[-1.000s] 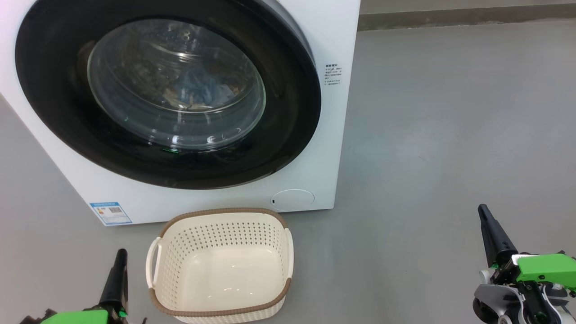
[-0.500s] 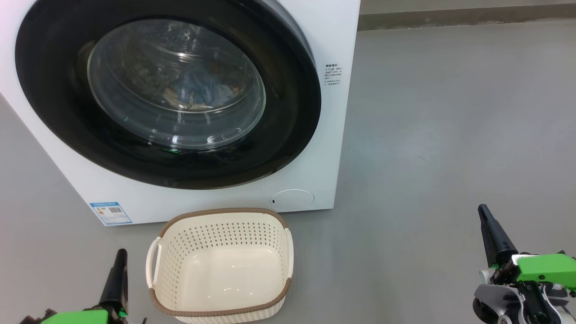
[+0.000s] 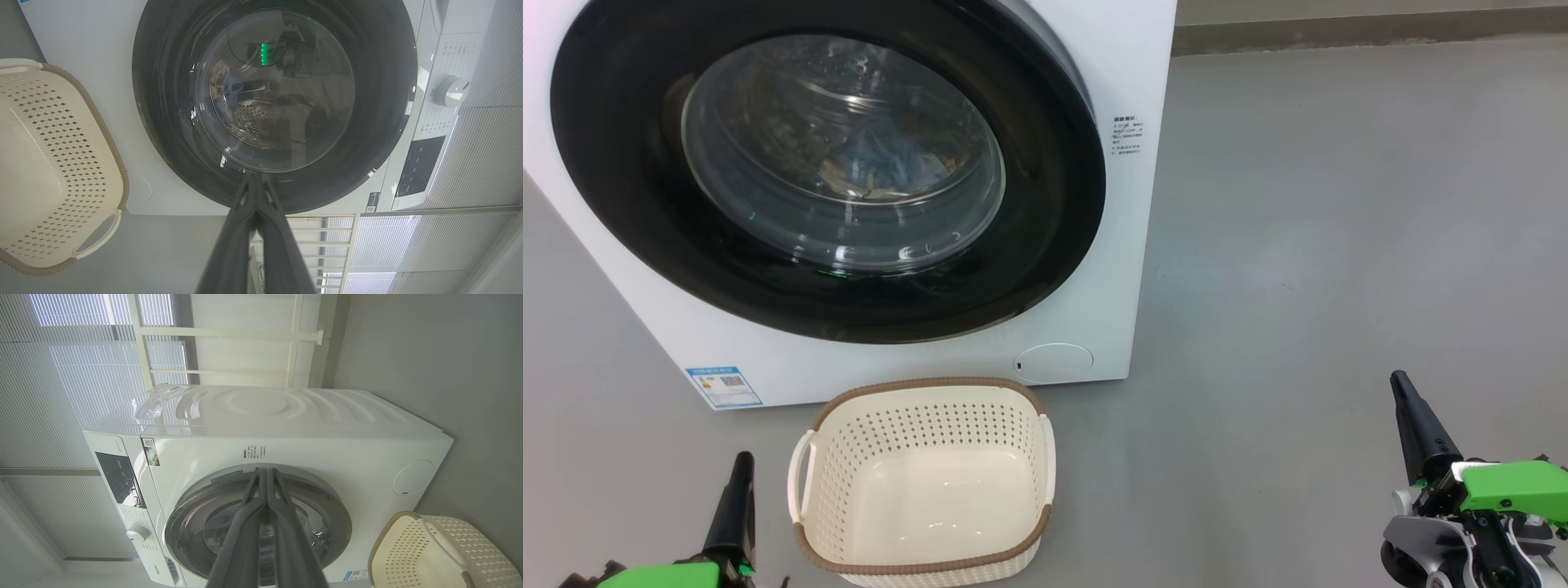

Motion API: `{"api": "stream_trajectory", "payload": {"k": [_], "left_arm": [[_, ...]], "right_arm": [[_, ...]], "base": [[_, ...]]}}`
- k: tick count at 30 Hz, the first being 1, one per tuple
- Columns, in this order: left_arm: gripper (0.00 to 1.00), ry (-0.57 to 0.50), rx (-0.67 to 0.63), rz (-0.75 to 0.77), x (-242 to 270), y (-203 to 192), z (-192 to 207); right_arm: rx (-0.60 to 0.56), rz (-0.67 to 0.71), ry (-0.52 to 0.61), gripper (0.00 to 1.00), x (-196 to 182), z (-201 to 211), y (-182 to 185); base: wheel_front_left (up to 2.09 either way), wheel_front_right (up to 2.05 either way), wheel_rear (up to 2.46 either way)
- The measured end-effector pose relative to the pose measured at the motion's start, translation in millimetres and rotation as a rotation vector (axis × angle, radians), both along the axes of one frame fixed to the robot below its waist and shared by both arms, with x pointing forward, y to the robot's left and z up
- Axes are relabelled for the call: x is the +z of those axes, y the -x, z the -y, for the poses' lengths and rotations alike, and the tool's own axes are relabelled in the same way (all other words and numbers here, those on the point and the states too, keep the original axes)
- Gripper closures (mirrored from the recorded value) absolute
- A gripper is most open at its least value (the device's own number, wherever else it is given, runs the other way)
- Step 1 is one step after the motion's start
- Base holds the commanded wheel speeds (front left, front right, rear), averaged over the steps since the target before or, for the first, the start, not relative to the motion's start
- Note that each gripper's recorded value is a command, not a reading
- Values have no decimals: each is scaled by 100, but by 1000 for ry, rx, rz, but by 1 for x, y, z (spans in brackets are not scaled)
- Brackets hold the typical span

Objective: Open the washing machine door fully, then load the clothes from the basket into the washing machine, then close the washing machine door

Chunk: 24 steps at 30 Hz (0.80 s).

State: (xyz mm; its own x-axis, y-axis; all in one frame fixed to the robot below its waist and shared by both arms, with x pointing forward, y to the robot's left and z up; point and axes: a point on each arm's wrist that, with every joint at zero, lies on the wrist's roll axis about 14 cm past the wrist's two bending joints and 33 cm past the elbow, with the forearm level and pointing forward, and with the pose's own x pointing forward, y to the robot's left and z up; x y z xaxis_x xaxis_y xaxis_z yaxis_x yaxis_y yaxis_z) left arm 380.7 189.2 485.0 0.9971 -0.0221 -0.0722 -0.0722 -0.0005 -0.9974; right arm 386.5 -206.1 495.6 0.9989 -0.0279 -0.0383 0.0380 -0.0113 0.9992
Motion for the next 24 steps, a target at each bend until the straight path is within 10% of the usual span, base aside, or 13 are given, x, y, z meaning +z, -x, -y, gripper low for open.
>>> {"api": "stream_trajectory", "payload": {"k": [24], "left_arm": [[100, 0, 0, 0, 0, 0, 0]], "right_arm": [[5, 0, -1, 100, 0, -1, 0]], "base": [[0, 0, 0]]}}
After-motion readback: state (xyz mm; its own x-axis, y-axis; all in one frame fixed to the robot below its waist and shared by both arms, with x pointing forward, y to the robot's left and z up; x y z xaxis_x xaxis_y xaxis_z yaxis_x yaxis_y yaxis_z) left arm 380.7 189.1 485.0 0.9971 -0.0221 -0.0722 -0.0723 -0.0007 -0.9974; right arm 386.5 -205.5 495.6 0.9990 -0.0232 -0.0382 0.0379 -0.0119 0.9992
